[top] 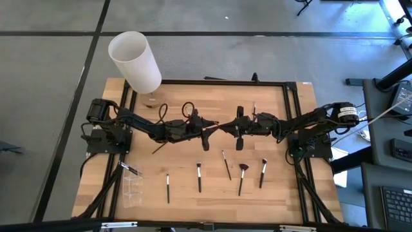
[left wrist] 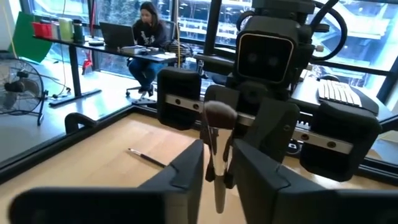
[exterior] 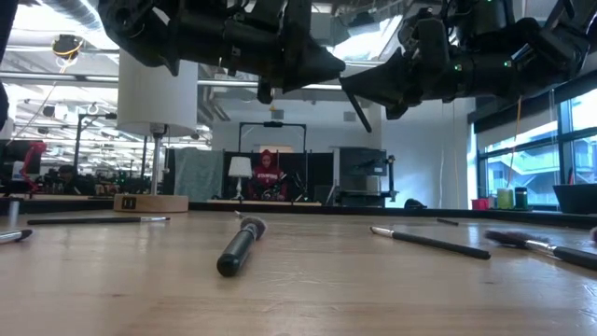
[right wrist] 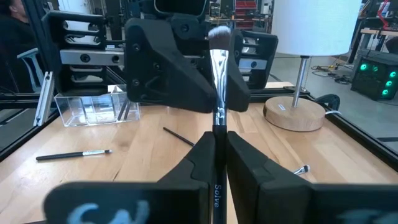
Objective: Put items in baskets/containers
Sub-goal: Put the eyeshadow brush into the transparent organizer
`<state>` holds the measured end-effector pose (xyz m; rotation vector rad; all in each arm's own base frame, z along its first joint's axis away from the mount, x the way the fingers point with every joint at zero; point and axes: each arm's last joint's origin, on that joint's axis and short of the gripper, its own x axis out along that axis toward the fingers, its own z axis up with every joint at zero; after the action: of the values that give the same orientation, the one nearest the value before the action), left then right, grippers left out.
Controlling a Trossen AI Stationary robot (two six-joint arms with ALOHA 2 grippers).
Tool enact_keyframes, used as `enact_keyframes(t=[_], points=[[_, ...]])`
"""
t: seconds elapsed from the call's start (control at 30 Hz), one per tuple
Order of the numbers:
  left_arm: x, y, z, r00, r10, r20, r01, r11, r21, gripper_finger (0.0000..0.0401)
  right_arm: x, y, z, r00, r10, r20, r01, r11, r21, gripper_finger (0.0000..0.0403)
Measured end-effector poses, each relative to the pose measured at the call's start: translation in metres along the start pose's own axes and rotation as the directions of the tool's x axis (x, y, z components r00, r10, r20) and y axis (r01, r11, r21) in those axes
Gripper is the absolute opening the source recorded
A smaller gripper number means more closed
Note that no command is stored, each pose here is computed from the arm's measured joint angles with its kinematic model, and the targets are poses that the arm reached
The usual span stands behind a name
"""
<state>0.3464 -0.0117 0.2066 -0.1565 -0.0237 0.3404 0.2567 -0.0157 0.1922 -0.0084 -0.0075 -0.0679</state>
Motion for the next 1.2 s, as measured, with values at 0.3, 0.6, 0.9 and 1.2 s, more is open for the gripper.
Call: enact_keyframes(t=[0.3,0.6,0.9,1.2], points=[[0.000,0.001,-0.002,1.000,0.020,-0.016,-0.021,0.998,-0.061,0.0024,0.000,0.000,0.000,1.000,-0.001,-0.004,0.001,1.000,0.023,0.0034],[-0.010,0.001,0.006,0.988,0.141,-0.066,-0.144,0.988,-0.048,0.0030,0.000,-0.002,-0.003,0.998,-0.052,-0.037,0.054,0.996,0.068,0.0080],[-0.097,-0.014,0.047,0.915,0.107,-0.389,-0.220,0.940,-0.260,0.0026,-0.002,-0.008,-0.013,0.963,-0.234,-0.137,0.249,0.963,0.101,0.0123],[-0.193,-0.016,0.072,0.736,-0.229,-0.637,-0.278,0.756,-0.593,0.0026,-0.002,-0.010,-0.013,0.961,-0.243,-0.136,0.262,0.953,0.149,0.0124]])
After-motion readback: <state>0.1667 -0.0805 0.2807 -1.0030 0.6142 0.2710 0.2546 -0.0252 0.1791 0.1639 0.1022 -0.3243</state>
